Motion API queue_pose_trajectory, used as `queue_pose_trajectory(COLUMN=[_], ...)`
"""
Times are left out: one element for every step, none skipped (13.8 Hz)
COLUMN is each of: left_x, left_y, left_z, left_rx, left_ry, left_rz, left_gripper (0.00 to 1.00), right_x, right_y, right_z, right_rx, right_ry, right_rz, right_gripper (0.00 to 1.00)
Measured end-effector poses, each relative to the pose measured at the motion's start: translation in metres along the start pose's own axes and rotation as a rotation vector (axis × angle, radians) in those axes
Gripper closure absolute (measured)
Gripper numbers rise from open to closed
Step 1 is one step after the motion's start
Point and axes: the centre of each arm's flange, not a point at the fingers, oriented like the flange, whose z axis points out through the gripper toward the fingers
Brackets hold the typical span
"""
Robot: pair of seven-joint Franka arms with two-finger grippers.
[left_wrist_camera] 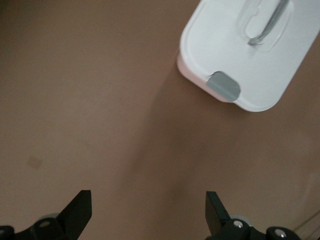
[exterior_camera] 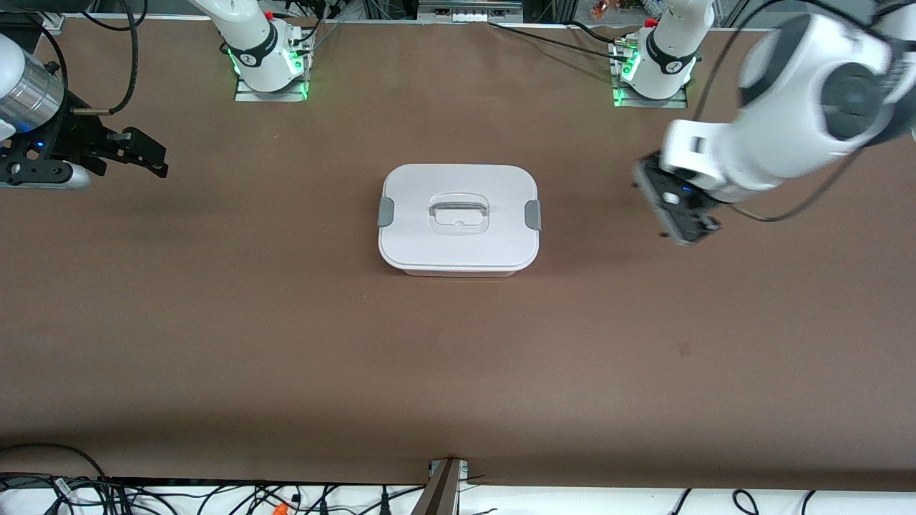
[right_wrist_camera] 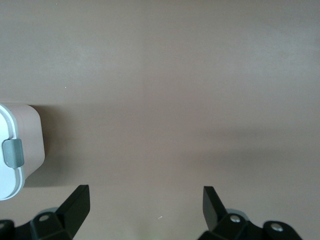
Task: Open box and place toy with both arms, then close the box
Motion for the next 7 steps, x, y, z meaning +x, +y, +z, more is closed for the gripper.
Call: queue_pose_trajectory(left_x=[-0.020, -0.033, -0.037, -0.037, -0.036, -0.037, -0.041], left_y=[-0.022, -0.035, -0.040, -0.039, -0.038, -0.039, -0.043], left_z=[-0.011, -0.022, -0.031, -0.039, -0.044, -0.050, -0.058], left_rx=[0.025, 0.046, 0.062, 0.073, 0.078, 0.086, 0.098], left_ry=[0.001, -0.006, -0.011, -0.012, -0.009, -0.002, 0.006], left_rz=[-0.034, -0.049, -0.055, -0.055, -0.059, -0.073, -0.101], left_gripper=[0.00, 0.00, 0.00, 0.00, 0.00, 0.00, 0.00], right_x=[0.000, 0.000, 0.000, 0.000, 0.000, 0.000, 0.000], right_y=[0.000, 0.000, 0.000, 0.000, 0.000, 0.000, 0.000], right_z=[0.000, 0.000, 0.000, 0.000, 0.000, 0.000, 0.000], right_rx=[0.000, 0.000, 0.000, 0.000, 0.000, 0.000, 0.000], right_ry=[0.000, 0.000, 0.000, 0.000, 0.000, -0.001, -0.001], right_rz=[0.000, 0.000, 0.000, 0.000, 0.000, 0.000, 0.000], right_gripper=[0.00, 0.00, 0.00, 0.00, 0.00, 0.00, 0.00])
